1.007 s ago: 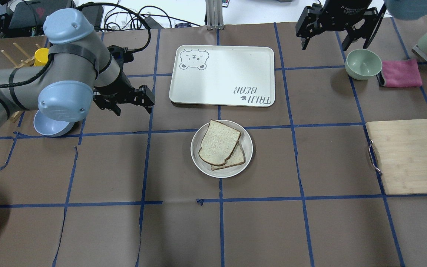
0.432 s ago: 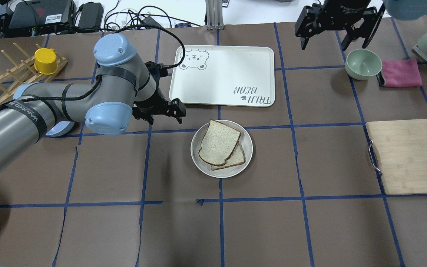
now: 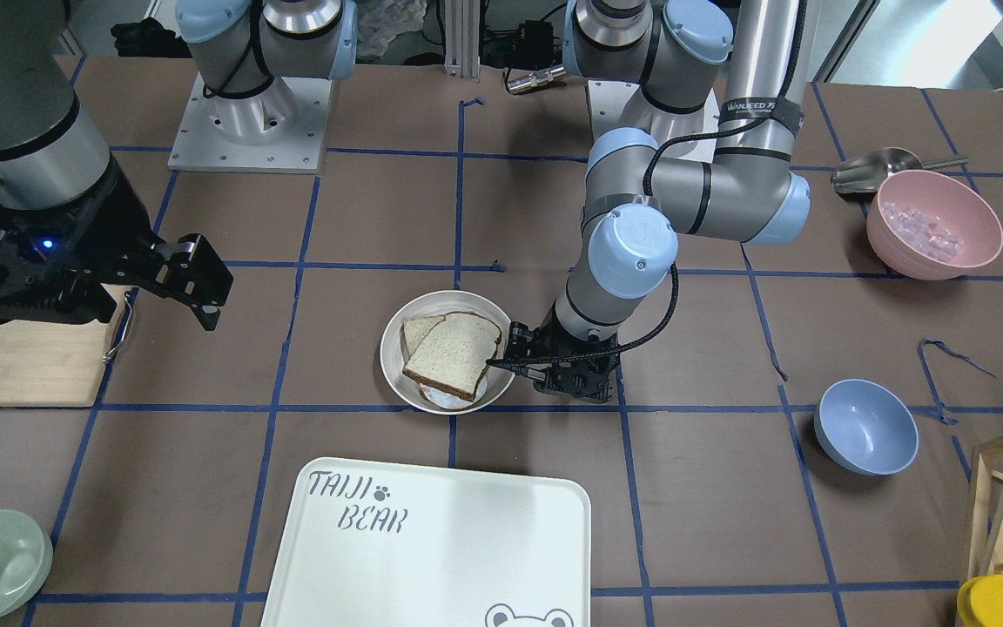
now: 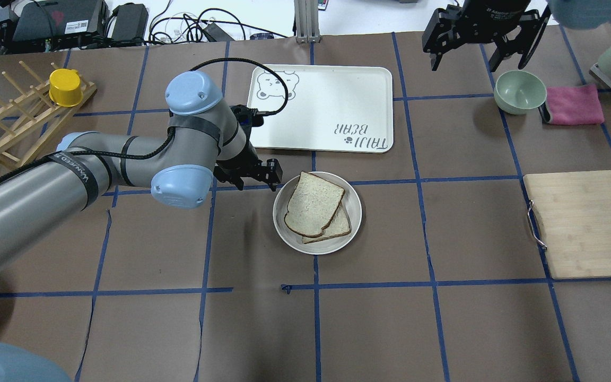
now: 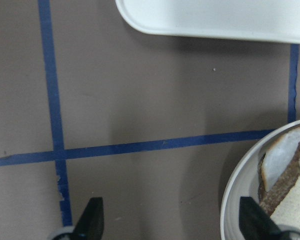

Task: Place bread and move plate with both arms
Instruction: 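Reach the left gripper toward the plate rim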

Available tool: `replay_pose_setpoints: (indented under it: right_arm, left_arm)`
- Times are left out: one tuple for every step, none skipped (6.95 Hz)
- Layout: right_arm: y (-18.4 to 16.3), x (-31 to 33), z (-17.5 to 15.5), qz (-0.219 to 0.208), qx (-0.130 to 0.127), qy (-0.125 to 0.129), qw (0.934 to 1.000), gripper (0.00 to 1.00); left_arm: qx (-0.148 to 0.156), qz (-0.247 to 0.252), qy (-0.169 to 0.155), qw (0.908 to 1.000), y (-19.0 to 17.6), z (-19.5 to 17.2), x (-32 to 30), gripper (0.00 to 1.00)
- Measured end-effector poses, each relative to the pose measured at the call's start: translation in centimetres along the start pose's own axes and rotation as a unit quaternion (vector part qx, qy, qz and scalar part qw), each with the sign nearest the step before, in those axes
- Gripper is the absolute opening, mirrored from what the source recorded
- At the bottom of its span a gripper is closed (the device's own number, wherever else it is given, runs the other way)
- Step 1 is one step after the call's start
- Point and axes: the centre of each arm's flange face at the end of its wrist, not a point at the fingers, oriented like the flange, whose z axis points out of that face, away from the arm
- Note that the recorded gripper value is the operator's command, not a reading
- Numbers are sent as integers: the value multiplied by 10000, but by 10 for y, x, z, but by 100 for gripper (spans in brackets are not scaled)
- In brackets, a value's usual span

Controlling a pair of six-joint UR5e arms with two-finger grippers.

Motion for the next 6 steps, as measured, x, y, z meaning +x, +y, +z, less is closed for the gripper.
replay_pose_setpoints:
  right_arm:
    - [-1,0,1,-3,-3,6,10000,100]
    - [-2,0,2,-10,-1,2,10000,100]
    - [-3,0,3,-19,10,-1,10000,100]
    - [-4,0,3,-23,28,-2,10000,100]
    - [-4,0,2,-14,47,-2,10000,100]
    - [-3,0,0,10,67,-1,10000,100]
  left_arm:
    - [-62,43,9,10000,0,8,0,50]
    - [-99,67,22,9999,0,13,0,50]
    - [-118,77,78,9999,0,15,2,50]
    - [-118,75,171,9998,0,14,4,50]
    - [-126,76,222,9996,0,15,5,50]
    - [-158,72,253,9995,2,17,7,50]
